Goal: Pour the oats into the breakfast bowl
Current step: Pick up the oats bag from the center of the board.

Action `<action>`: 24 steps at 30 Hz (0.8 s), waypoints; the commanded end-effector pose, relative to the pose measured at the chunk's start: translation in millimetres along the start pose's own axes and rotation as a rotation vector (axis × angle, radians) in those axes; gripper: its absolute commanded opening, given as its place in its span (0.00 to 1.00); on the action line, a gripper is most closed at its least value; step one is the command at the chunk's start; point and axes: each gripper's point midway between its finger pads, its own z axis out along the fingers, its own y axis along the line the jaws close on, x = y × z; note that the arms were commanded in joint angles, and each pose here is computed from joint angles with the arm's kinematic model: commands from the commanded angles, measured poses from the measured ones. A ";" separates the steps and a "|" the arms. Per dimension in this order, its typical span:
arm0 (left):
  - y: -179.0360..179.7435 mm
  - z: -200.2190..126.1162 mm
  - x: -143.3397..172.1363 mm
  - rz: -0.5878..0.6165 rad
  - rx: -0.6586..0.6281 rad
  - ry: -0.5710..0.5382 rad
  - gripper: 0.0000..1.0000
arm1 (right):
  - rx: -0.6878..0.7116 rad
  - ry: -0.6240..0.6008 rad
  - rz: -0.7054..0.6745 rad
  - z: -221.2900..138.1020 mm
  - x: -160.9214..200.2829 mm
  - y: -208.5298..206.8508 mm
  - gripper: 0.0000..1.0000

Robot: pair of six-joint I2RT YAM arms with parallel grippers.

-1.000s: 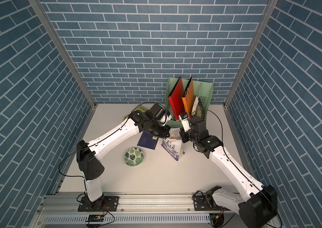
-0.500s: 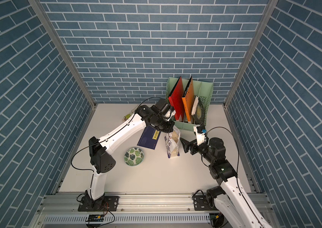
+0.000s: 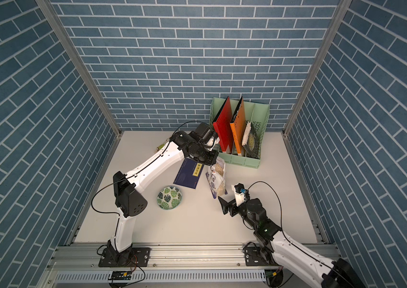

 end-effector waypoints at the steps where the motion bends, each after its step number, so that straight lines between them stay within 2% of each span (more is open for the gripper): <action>1: 1.2 -11.9 -14.1 0.041 -0.003 -0.049 0.00 | 0.053 -0.094 -0.032 9.3 -20.7 -5.6 0.99; 7: 12.0 -14.8 -0.6 0.070 -0.030 -0.007 0.00 | 0.130 -0.071 -0.032 23.1 -11.8 -19.6 0.92; 16: 15.5 -19.7 19.3 0.093 -0.022 0.042 0.00 | 0.132 -0.052 -0.003 48.4 -16.8 -38.7 0.80; 21: 13.3 -15.2 25.3 0.095 0.000 0.064 0.00 | 0.096 -0.041 -0.033 66.3 -30.0 -39.1 0.78; 24: 14.6 -17.2 20.9 0.093 -0.013 0.050 0.00 | 0.074 -0.042 -0.053 64.6 -29.7 -35.6 0.82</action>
